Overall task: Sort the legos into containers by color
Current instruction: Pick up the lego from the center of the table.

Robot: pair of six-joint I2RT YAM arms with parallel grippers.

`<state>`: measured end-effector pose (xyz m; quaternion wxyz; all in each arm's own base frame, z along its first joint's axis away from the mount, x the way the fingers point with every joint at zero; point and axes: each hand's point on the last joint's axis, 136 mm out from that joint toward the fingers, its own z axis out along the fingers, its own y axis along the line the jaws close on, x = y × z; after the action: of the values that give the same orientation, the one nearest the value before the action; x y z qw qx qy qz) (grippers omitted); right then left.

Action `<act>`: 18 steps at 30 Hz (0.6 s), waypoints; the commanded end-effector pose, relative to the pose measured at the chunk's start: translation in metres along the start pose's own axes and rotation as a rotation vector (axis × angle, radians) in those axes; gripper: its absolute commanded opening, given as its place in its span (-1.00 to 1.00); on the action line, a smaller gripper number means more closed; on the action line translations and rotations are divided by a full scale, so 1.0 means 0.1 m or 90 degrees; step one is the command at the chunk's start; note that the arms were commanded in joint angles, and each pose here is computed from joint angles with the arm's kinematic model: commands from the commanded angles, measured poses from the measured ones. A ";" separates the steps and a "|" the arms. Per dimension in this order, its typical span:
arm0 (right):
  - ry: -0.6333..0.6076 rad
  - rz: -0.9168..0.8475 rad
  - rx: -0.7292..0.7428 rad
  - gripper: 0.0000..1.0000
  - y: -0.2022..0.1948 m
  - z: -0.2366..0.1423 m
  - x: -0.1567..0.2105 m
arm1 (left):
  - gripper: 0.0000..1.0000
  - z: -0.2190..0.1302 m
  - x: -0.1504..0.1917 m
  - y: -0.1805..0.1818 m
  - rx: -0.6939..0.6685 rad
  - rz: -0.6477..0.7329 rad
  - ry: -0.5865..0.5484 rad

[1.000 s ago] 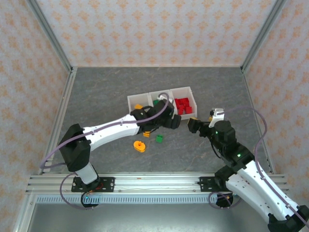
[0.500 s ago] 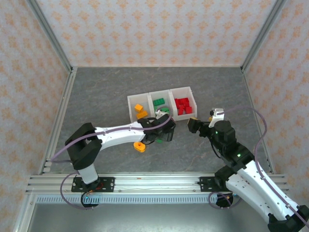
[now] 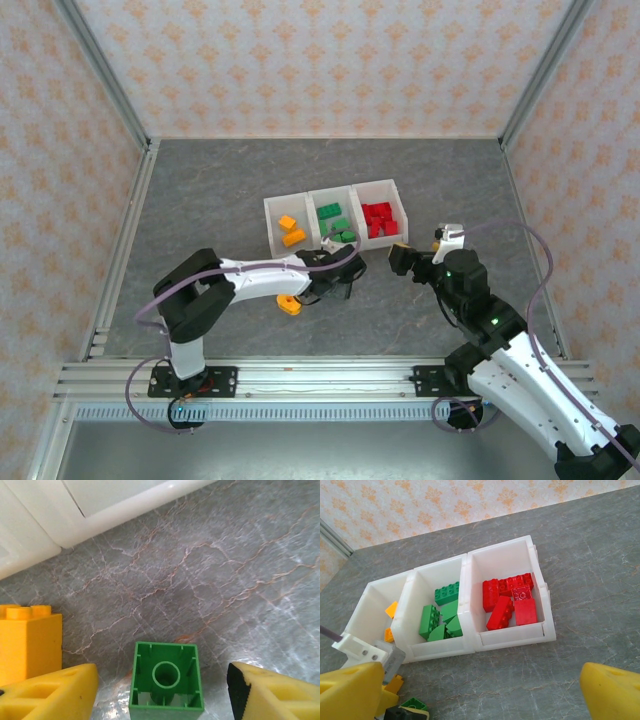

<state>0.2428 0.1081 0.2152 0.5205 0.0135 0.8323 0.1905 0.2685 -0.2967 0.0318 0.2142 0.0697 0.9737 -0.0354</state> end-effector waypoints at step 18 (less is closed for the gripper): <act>-0.013 0.003 0.016 0.99 -0.04 -0.01 -0.03 | -0.32 0.34 0.29 0.05 -0.027 -0.007 0.046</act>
<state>0.2430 0.1076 0.2153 0.5210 0.0146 0.8322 0.1893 0.2690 -0.3051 0.0171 0.2158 0.0634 0.9736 -0.0384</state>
